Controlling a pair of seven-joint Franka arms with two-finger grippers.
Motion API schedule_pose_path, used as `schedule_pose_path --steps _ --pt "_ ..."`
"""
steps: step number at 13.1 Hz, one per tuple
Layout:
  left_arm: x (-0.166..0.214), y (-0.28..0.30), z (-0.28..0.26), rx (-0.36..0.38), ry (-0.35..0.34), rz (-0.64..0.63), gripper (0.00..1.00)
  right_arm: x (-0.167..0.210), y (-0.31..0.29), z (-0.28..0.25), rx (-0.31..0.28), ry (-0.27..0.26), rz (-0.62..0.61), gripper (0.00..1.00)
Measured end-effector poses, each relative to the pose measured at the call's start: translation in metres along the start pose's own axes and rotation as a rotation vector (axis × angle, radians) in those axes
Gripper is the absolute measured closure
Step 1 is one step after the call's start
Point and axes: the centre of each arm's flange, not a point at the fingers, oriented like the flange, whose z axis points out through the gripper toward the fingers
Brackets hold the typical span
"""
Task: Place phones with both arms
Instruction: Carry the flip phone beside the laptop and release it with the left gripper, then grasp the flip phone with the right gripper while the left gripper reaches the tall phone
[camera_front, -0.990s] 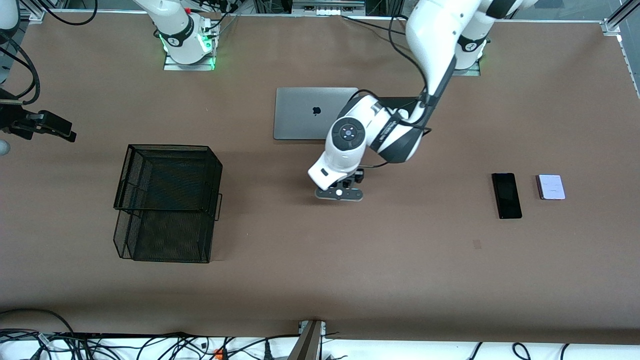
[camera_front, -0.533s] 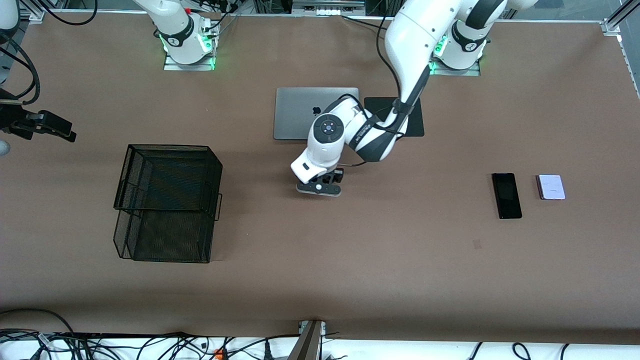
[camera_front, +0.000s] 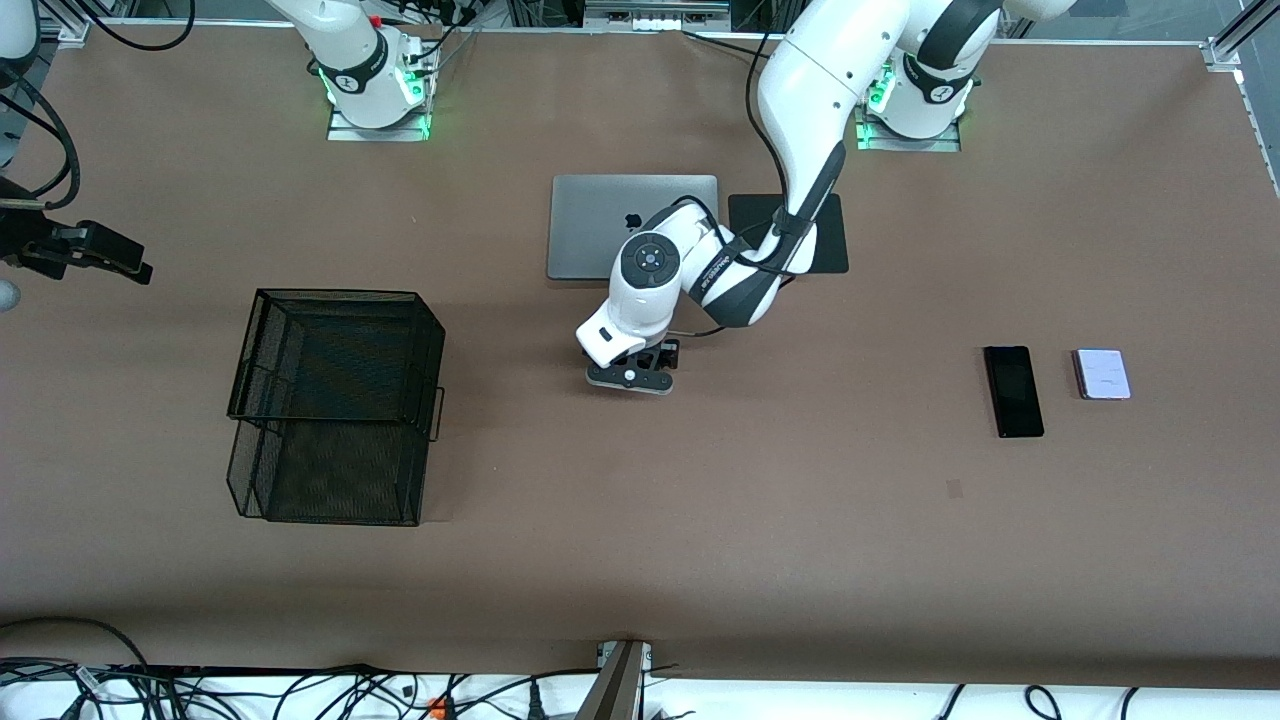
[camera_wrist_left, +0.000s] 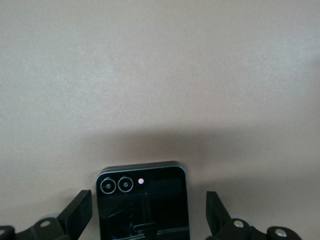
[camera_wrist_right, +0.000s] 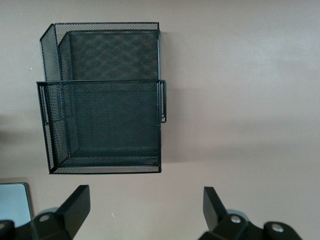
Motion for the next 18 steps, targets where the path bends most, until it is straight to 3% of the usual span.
schedule_pose_path --steps 5,10,12,15,16,18 --pt "0.024 -0.023 -0.044 0.06 -0.04 -0.038 0.0 0.0 -0.001 0.0 0.0 -0.001 -0.001 0.0" --pt "0.085 -0.13 -0.16 0.104 -0.087 -0.19 0.0 0.004 -0.032 0.009 0.0 -0.011 -0.054 0.0" --pt "0.098 -0.18 -0.195 0.123 -0.127 -0.228 0.0 0.009 -0.077 0.02 -0.003 -0.01 -0.114 0.0" --pt "0.111 -0.249 -0.223 0.15 -0.168 -0.284 0.0 0.01 -0.172 0.049 -0.016 -0.026 -0.107 0.0" --pt "0.116 -0.274 -0.227 0.181 -0.169 -0.277 0.0 0.007 -0.208 0.061 -0.019 -0.019 -0.104 0.0" --pt "0.122 -0.317 -0.229 0.328 -0.145 -0.222 0.0 -0.002 -0.288 0.089 -0.017 0.012 -0.11 0.0"
